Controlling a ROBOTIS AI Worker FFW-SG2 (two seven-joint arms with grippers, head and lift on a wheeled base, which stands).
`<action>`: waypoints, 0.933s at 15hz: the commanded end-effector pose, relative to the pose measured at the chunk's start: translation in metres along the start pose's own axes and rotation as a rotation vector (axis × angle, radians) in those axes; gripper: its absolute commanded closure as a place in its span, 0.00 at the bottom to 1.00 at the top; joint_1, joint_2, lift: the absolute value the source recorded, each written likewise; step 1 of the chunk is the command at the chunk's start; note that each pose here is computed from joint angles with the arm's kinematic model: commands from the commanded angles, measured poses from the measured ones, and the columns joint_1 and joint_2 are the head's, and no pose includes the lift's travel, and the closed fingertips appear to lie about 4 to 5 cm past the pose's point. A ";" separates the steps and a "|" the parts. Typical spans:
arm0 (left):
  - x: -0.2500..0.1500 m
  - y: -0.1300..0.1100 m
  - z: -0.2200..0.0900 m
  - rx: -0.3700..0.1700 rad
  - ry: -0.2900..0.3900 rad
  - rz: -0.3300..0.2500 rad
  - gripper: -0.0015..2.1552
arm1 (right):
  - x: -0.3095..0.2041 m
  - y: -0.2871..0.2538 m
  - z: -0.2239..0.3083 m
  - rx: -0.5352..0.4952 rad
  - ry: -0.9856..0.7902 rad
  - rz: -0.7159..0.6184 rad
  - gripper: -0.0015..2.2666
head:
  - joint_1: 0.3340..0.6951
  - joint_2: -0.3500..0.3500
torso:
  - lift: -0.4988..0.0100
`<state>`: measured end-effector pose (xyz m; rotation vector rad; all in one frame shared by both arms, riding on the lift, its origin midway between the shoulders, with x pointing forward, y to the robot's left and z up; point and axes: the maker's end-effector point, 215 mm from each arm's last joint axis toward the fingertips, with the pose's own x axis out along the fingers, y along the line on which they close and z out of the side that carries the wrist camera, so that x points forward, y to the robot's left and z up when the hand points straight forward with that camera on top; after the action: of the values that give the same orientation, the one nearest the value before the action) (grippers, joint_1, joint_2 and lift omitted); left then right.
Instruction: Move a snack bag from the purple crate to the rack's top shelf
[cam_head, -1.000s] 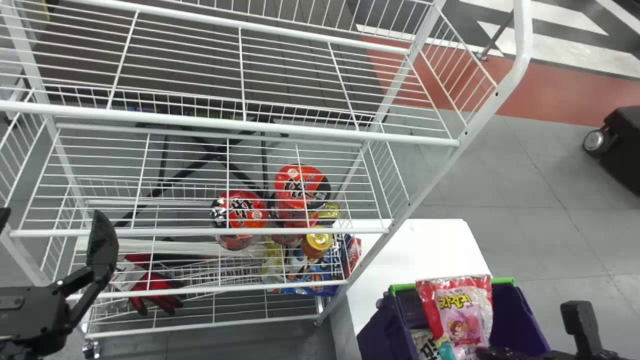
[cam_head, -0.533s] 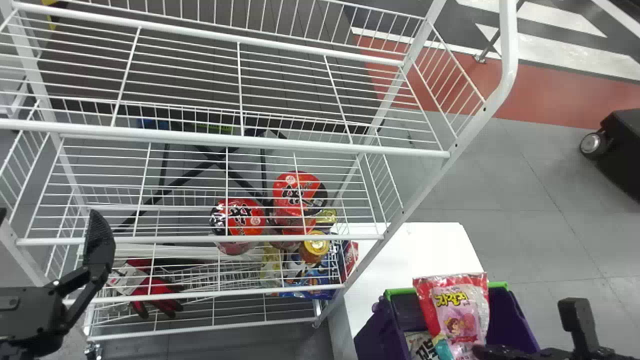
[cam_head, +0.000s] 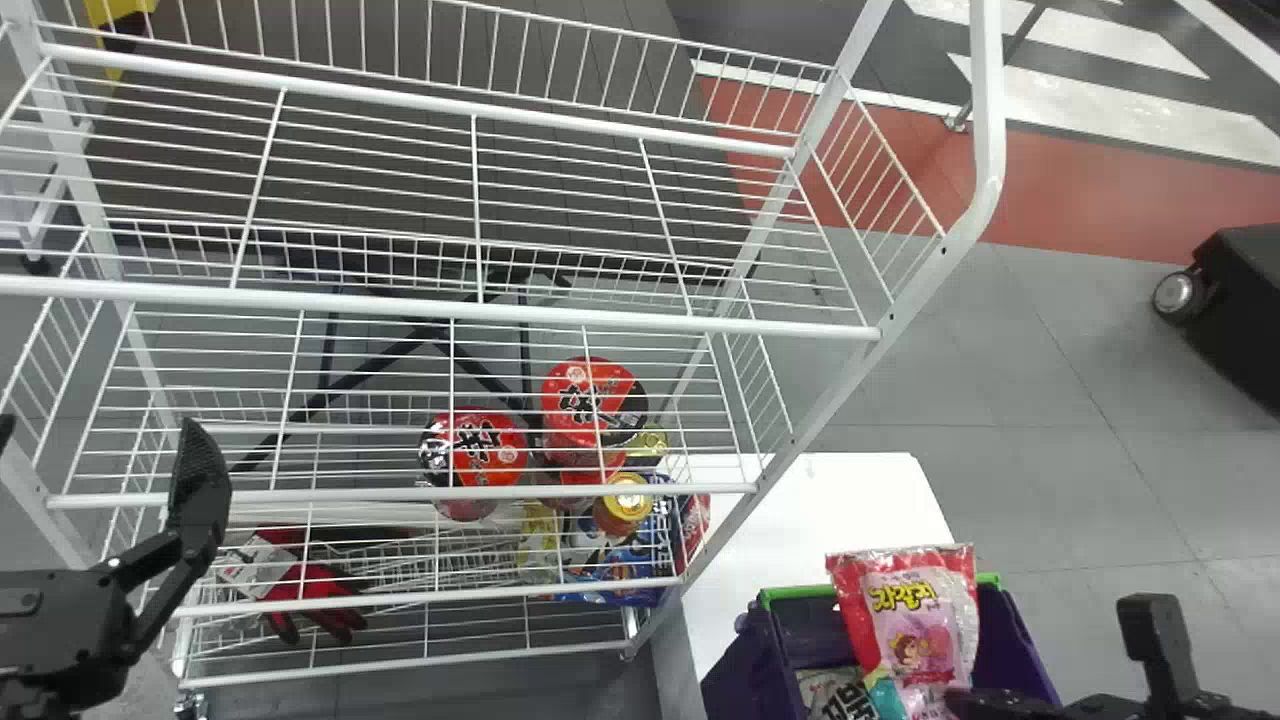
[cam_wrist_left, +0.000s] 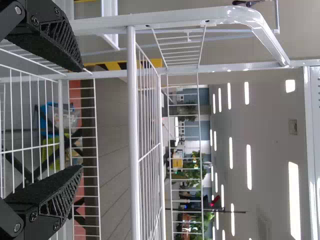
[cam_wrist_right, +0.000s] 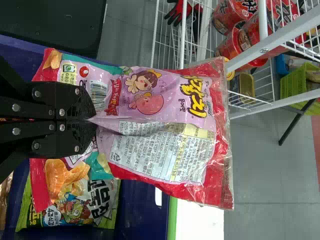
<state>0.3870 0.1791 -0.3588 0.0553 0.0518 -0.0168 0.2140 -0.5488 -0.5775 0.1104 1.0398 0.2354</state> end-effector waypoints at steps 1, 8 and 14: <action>0.001 0.001 -0.002 0.004 0.005 0.001 0.06 | 0.000 0.001 0.000 0.001 0.000 0.001 0.86 | 1.00 0.00 | 0.68; 0.001 0.002 -0.002 0.004 0.009 0.003 0.06 | -0.002 0.006 0.009 0.008 -0.023 0.012 0.86 | 1.00 0.00 | 0.73; 0.001 0.002 0.002 0.000 0.005 0.004 0.06 | -0.004 0.007 0.009 0.020 -0.025 0.016 0.86 | 1.00 0.00 | 0.78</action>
<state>0.3882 0.1809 -0.3583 0.0572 0.0565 -0.0136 0.2185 -0.5436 -0.5682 0.1390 1.0183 0.2369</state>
